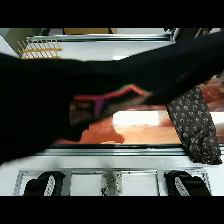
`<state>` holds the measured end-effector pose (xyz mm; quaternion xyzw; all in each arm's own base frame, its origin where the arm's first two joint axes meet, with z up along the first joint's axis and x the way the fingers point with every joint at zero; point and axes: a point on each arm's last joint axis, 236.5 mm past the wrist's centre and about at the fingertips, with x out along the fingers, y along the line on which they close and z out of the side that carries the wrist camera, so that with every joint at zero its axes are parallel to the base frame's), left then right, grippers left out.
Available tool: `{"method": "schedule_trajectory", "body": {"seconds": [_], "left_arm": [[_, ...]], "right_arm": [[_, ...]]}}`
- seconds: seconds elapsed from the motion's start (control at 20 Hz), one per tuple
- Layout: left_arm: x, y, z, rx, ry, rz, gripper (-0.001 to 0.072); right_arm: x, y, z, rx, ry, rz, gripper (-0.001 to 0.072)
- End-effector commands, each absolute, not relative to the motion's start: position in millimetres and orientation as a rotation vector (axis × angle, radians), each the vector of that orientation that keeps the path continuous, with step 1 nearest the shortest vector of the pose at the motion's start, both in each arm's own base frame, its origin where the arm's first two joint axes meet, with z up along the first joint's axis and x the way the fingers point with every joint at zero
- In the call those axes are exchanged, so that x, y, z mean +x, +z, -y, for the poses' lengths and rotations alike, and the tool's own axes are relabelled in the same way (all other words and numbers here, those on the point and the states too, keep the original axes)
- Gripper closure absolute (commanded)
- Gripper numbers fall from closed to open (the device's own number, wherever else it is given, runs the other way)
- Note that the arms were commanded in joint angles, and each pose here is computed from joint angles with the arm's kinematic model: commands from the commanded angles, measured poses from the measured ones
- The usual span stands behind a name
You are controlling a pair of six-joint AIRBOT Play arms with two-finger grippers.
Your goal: Fold the clothes and pants, and hang the long-sleeved shirts on hangers.
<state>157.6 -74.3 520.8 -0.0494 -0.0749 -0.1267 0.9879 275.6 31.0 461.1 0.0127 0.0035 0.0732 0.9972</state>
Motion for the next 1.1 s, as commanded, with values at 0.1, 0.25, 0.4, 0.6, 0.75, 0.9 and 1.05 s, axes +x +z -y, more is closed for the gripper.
{"method": "schedule_trajectory", "body": {"seconds": [0.1, 0.25, 0.4, 0.6, 0.75, 0.9, 1.05], "left_arm": [[223.3, 473.3, 63.6, -0.166, -0.262, -0.09, 0.07], [307.8, 395.8, 46.9, -0.233, -0.267, -0.397, 0.0701], [393.0, 284.1, 35.1, -0.325, -0.274, -0.695, 0.07], [473.1, 122.8, 47.1, -0.374, -0.297, -0.964, 0.0701], [519.3, 49.9, 50.2, -0.412, -0.271, -1.027, 0.0701], [550.0, 20.1, 46.8, -0.42, -0.266, -1.047, 0.0701], [566.3, 13.4, 44.0, -0.442, -0.262, -1.058, 0.0701]], "right_arm": [[287.0, 424.6, -34.1, 0.021, 0.164, -0.158, 0.0696], [345.8, 356.9, -32.4, 0.046, 0.18, -0.392, 0.0696], [409.8, 266.2, -28.2, 0.083, 0.188, -0.648, 0.0696], [480.6, 130.7, -21.5, 0.129, 0.182, -0.922, 0.0696], [520.5, 54.4, -18.1, 0.161, 0.165, -1.011, 0.0696], [551.2, 18.3, -19.1, 0.205, 0.133, -1.007, 0.0696], [574.4, 19.3, -16.4, 0.268, 0.08, -0.924, 0.0696]]}}
